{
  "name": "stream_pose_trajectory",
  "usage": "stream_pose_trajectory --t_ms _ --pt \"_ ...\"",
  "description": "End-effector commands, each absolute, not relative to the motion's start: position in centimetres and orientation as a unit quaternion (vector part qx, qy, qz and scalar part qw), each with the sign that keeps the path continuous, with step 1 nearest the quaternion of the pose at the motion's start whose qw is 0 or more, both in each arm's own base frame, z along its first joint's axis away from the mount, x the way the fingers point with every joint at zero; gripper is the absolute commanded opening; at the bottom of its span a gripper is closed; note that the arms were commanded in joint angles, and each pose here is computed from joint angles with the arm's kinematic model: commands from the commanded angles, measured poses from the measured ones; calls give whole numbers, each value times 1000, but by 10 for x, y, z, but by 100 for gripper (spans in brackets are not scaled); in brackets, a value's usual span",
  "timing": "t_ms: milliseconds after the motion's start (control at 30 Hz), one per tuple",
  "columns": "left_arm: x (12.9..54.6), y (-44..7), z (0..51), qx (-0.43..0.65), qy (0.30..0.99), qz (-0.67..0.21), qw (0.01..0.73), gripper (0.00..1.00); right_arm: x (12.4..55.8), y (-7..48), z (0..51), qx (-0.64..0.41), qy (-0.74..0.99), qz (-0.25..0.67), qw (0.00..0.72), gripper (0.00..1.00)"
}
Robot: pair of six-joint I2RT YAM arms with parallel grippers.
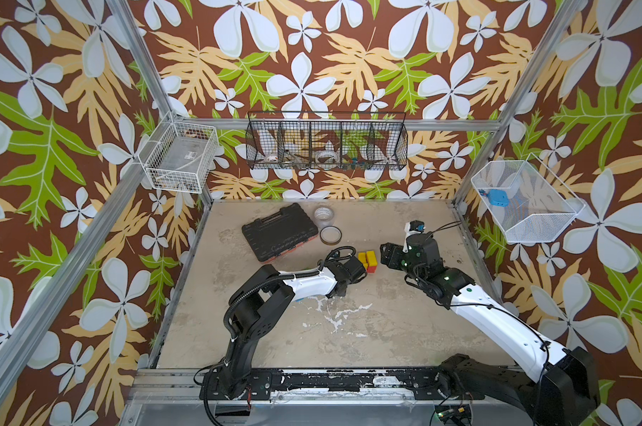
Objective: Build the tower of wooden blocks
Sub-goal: 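Lower the left gripper onto the magenta bar block and close it, then lift the magenta bar and carry it with the left gripper to the cluster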
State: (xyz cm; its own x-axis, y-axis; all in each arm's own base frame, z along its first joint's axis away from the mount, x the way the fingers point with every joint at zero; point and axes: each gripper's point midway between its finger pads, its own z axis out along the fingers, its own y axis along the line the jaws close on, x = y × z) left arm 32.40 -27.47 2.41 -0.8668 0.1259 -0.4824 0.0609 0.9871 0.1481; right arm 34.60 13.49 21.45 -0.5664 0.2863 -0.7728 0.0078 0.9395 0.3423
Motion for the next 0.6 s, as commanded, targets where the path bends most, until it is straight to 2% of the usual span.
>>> stream_pose_trajectory --t_ms 0,67,267,433,500,567 --pt "317 -274 15 56 970 66 228 44 348 134 221 87 867 153 466 77" --pt "317 -275 15 56 970 64 226 41 347 134 222 87 866 153 467 77" --pt "310 -273 14 53 973 55 216 16 347 128 228 89 862 141 478 78" --pt "307 -277 20 43 975 36 214 12 346 128 229 91 860 144 481 78" --pt "309 -281 27 38 975 27 217 8 345 126 230 93 858 142 484 78" --pt "313 -286 37 32 975 17 221 0 344 124 232 97 856 143 488 78"
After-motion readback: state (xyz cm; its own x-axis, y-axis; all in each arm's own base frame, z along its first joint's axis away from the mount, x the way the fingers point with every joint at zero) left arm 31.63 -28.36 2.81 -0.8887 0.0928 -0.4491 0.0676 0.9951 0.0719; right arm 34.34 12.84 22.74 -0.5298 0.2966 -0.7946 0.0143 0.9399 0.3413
